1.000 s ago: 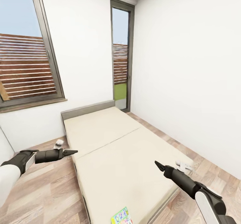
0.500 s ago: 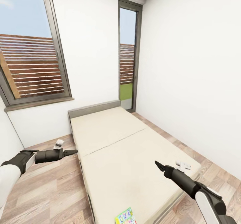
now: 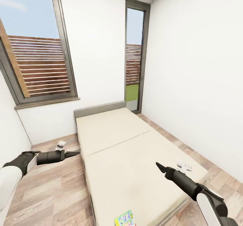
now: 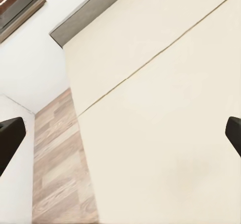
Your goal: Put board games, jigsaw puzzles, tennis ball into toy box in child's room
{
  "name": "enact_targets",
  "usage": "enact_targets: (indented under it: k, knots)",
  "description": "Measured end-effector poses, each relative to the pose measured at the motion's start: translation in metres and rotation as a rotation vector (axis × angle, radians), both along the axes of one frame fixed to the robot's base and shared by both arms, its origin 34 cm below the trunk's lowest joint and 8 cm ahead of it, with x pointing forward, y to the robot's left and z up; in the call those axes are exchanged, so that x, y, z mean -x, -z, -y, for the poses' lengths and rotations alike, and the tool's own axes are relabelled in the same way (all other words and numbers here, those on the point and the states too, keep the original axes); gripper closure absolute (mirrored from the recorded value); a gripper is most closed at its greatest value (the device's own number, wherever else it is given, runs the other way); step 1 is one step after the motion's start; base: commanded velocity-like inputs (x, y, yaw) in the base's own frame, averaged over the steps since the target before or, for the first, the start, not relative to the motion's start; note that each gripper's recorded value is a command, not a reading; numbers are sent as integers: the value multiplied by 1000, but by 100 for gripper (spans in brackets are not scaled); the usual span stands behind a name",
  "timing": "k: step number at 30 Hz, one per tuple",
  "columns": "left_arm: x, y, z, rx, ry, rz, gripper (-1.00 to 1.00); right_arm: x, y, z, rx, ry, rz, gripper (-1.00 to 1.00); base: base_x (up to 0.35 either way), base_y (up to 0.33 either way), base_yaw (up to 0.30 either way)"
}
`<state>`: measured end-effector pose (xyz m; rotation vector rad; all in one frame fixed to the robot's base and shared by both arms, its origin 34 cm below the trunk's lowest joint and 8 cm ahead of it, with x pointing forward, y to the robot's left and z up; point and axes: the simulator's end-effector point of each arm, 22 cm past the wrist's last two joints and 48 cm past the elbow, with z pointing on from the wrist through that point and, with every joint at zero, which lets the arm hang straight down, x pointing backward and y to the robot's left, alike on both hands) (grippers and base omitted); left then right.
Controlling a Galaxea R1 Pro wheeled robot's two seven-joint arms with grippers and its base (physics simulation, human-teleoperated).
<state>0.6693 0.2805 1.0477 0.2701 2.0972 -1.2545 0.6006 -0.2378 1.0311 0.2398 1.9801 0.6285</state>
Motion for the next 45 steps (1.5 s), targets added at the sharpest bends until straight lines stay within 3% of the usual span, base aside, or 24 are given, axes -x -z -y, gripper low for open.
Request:
enact_targets:
  k: [45]
  knots:
    - [0,1,13,8,18,-2,-100,0,0,1,1,0,0,-100,0,-302,288]
